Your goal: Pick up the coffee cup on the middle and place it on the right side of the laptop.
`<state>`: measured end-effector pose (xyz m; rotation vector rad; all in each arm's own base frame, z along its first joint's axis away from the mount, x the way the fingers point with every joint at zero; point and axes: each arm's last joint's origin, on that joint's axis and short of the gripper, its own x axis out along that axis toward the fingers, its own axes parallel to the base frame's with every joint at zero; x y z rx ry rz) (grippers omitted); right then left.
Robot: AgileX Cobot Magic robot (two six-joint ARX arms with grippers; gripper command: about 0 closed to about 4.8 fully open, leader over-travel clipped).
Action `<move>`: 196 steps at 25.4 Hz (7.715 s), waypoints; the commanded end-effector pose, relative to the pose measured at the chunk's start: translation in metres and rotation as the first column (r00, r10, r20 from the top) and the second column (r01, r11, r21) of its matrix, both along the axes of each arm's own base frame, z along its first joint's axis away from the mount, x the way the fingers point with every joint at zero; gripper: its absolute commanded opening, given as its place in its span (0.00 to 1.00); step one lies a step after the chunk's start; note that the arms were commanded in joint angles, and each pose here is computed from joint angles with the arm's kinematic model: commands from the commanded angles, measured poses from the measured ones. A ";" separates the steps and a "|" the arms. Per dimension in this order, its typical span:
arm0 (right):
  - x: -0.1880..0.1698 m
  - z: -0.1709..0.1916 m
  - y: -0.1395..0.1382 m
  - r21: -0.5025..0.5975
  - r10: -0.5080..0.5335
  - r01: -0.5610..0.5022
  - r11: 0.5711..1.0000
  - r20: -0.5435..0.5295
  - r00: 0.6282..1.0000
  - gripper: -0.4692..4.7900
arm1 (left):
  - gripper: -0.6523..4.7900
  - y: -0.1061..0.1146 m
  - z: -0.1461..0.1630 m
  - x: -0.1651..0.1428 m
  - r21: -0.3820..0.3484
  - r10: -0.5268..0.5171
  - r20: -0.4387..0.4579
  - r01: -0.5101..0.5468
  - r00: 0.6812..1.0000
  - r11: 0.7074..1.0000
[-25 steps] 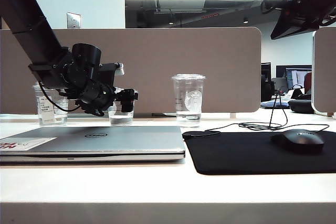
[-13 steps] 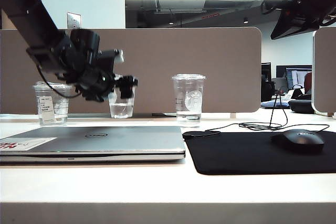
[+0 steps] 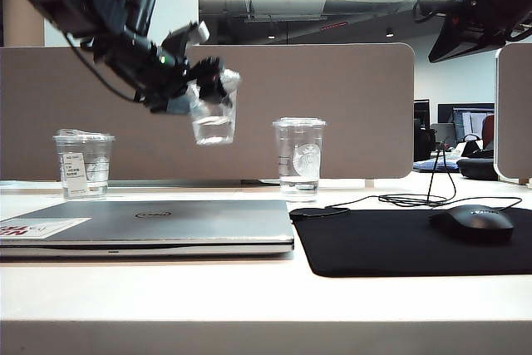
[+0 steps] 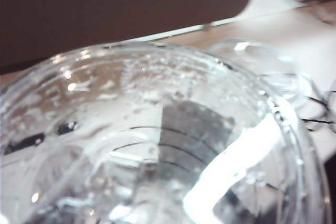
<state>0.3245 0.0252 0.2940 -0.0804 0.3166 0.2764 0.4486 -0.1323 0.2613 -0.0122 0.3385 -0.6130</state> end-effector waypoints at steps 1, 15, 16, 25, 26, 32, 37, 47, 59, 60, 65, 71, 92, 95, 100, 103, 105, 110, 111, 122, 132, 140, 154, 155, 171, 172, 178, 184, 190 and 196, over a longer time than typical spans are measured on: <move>0.000 0.005 0.000 -0.002 0.001 -0.001 1.000 0.030 1.000 0.08 | 0.72 -0.013 0.025 -0.017 -0.029 -0.113 0.013 0.113 0.994 0.993; -0.006 0.013 -0.002 -0.066 -0.034 0.038 0.997 0.061 0.998 0.08 | 0.73 -0.110 0.032 -0.079 0.005 -0.350 0.008 0.350 0.937 0.937; -0.007 0.014 -0.002 -0.071 -0.041 0.045 0.996 0.064 0.997 0.08 | 0.73 -0.115 0.028 -0.082 0.012 -0.347 0.004 0.347 0.938 0.938; -0.011 0.018 -0.004 -0.112 -0.087 0.095 0.989 0.078 0.993 0.08 | 0.73 -0.146 -0.026 -0.121 0.049 -0.343 0.061 0.340 0.937 0.939; -0.011 0.018 -0.004 -0.111 -0.087 0.095 0.989 0.078 0.993 0.08 | 0.73 -0.147 -0.034 -0.125 0.029 -0.345 0.072 0.344 0.936 0.939; -0.011 0.018 -0.004 -0.111 -0.086 0.094 0.989 0.074 0.993 0.08 | 0.73 -0.145 -0.069 -0.128 -0.008 -0.321 0.066 0.322 0.945 0.947; -0.011 0.018 -0.004 -0.111 -0.086 0.094 0.989 0.074 0.994 0.08 | 0.73 -0.151 -0.083 -0.128 -0.004 -0.331 0.056 0.332 0.942 0.943; -0.011 0.017 -0.004 -0.112 -0.086 0.093 0.989 0.067 0.994 0.08 | 0.80 -0.156 -0.105 -0.124 -0.018 -0.327 0.037 0.328 0.944 0.945; -0.011 0.017 -0.004 -0.112 -0.087 0.094 0.989 0.065 0.994 0.08 | 1.00 -0.155 -0.110 -0.129 -0.007 -0.390 -0.063 0.390 0.919 0.921; -0.011 0.017 -0.004 -0.112 -0.086 0.093 0.989 0.065 0.994 0.08 | 1.00 -0.155 -0.110 -0.130 -0.006 -0.396 -0.075 0.397 0.915 0.918; -0.012 0.018 -0.004 -0.112 -0.087 0.094 0.989 0.065 0.994 0.08 | 1.00 -0.152 -0.101 -0.133 0.009 -0.390 -0.103 0.393 0.915 0.919; -0.013 0.019 -0.004 -0.112 -0.087 0.094 0.989 0.067 0.994 0.08 | 1.00 -0.145 -0.090 -0.137 0.108 -0.335 -0.121 0.348 0.934 0.931; -0.081 0.045 -0.007 -0.122 -0.079 0.068 0.990 -0.092 0.993 0.08 | 0.15 -0.056 0.082 -0.229 0.188 -0.176 0.016 0.170 0.984 0.967; -0.102 0.058 -0.009 -0.080 -0.092 0.087 0.993 -0.070 0.993 0.08 | 0.11 -0.037 0.096 -0.248 0.220 -0.110 0.020 0.103 0.994 0.970; -0.167 0.081 -0.010 -0.013 -0.105 0.104 0.994 -0.037 0.994 0.08 | 0.11 0.004 0.110 -0.290 0.286 0.008 0.017 -0.013 1.000 0.958; -0.200 0.088 -0.010 0.022 -0.097 0.097 0.995 -0.005 0.995 0.08 | 0.11 0.026 0.102 -0.316 0.254 0.009 0.048 -0.021 0.999 0.967; -0.228 0.090 -0.011 0.058 -0.075 0.074 0.996 0.013 0.997 0.08 | 0.11 0.044 0.094 -0.338 0.203 0.019 0.063 -0.031 0.998 0.979; -0.270 0.085 -0.015 0.068 -0.063 0.061 0.996 0.028 0.998 0.08 | 0.11 0.070 0.079 -0.367 0.158 0.055 0.128 -0.075 0.990 0.985; -0.276 0.083 -0.016 0.068 -0.064 0.061 0.996 0.034 0.997 0.08 | 0.11 0.073 0.074 -0.370 0.162 0.070 0.142 -0.093 0.987 0.982; -0.278 0.011 -0.016 0.197 -0.110 0.090 0.976 0.089 0.990 0.08 | 0.11 0.092 0.000 -0.378 0.010 0.423 0.224 -0.437 0.878 0.900; -0.245 -0.041 -0.012 0.203 -0.107 0.064 0.977 0.210 0.972 0.08 | 0.11 0.075 -0.075 -0.366 -0.036 0.255 0.251 -0.254 0.934 0.966; -0.243 -0.057 -0.011 0.113 -0.081 0.059 0.992 0.204 0.976 0.08 | 0.11 0.077 -0.081 -0.367 0.010 0.263 0.252 -0.274 0.931 0.962; -0.238 -0.095 -0.011 0.077 -0.075 0.059 0.995 0.228 0.971 0.08 | 0.11 0.111 -0.093 -0.348 -0.117 0.566 0.320 -0.561 0.760 0.820; -0.236 -0.100 -0.010 0.081 -0.078 0.061 0.995 0.233 0.969 0.08 | 0.11 0.113 -0.091 -0.348 -0.131 0.583 0.330 -0.575 0.742 0.807; -0.226 -0.142 -0.014 0.039 -0.221 0.218 0.975 0.190 0.956 0.08 | 0.11 0.118 -0.090 -0.347 -0.137 0.568 0.339 -0.558 0.750 0.818; -0.226 -0.142 -0.013 0.039 -0.220 0.217 0.975 0.190 0.957 0.08 | 0.11 0.117 -0.089 -0.347 -0.136 0.556 0.346 -0.546 0.756 0.827; -0.226 -0.142 -0.013 0.039 -0.221 0.217 0.975 0.189 0.957 0.08 | 0.11 0.118 -0.090 -0.347 -0.132 0.561 0.343 -0.553 0.753 0.823; -0.226 -0.142 -0.014 0.050 -0.224 0.219 0.974 0.187 0.956 0.08 | 0.11 0.117 -0.090 -0.347 -0.127 0.555 0.340 -0.548 0.759 0.827; -0.226 -0.142 -0.014 0.050 -0.224 0.219 0.974 0.187 0.956 0.08 | 0.11 0.117 -0.091 -0.346 -0.124 0.555 0.337 -0.548 0.761 0.827; -0.226 -0.142 -0.014 0.050 -0.224 0.219 0.974 0.187 0.956 0.08 | 0.11 0.117 -0.091 -0.346 -0.124 0.555 0.337 -0.548 0.761 0.827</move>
